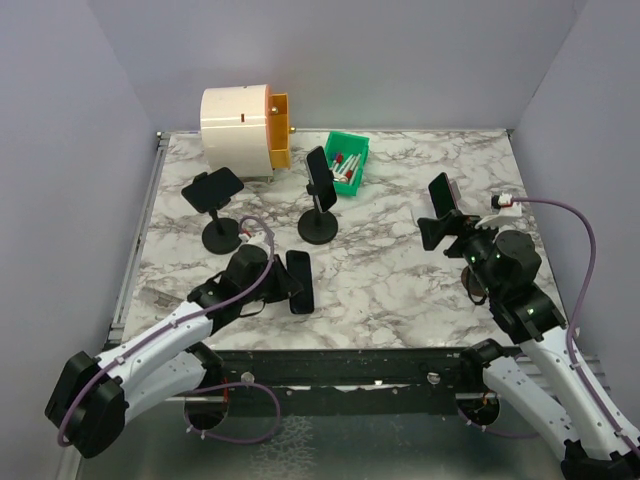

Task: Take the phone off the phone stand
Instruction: Place the phone at the center of the board.

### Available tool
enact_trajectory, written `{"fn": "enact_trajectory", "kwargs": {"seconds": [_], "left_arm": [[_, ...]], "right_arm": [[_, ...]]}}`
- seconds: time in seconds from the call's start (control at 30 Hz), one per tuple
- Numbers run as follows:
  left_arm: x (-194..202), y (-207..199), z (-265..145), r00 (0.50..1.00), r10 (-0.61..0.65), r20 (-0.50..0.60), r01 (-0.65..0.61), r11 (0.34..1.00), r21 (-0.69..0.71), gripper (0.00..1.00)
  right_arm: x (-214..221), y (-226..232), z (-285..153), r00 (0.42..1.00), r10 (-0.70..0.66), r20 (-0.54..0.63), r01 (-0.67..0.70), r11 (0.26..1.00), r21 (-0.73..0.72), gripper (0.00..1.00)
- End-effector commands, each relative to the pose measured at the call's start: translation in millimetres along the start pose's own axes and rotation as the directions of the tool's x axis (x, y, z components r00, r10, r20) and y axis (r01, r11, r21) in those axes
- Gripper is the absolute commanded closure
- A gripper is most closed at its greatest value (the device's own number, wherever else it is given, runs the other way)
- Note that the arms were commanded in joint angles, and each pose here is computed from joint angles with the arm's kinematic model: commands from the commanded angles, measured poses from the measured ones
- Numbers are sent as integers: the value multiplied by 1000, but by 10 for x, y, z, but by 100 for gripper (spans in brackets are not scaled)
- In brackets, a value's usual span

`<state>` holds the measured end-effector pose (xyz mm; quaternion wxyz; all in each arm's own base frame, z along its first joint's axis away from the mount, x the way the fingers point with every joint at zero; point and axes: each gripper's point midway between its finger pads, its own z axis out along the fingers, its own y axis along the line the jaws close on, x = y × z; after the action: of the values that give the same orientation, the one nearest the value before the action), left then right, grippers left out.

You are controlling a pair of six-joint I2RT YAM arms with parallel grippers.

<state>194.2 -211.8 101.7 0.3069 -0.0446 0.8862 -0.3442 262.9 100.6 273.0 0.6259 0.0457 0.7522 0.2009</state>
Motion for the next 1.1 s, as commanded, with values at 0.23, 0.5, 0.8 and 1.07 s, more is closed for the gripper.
{"fn": "enact_trajectory", "kwargs": {"seconds": [0.23, 0.5, 0.8, 1.07], "left_arm": [[-58, -84, 286, 995, -98, -14, 98, 995, -2, 100], [19, -43, 333, 993, -114, -40, 113, 994, -9, 100], [159, 41, 402, 986, -131, -100, 127, 991, -41, 97], [127, 114, 377, 990, -115, -83, 108, 991, -83, 78]], "right_arm": [[156, -58, -2, 999, 11, -41, -11, 1000, 20, 2], [154, -48, -17, 999, 12, -37, -12, 1000, 12, 2], [157, -23, -36, 999, 14, -38, -14, 1000, -4, 2], [137, -20, -63, 999, 15, -29, -15, 1000, -8, 2]]}}
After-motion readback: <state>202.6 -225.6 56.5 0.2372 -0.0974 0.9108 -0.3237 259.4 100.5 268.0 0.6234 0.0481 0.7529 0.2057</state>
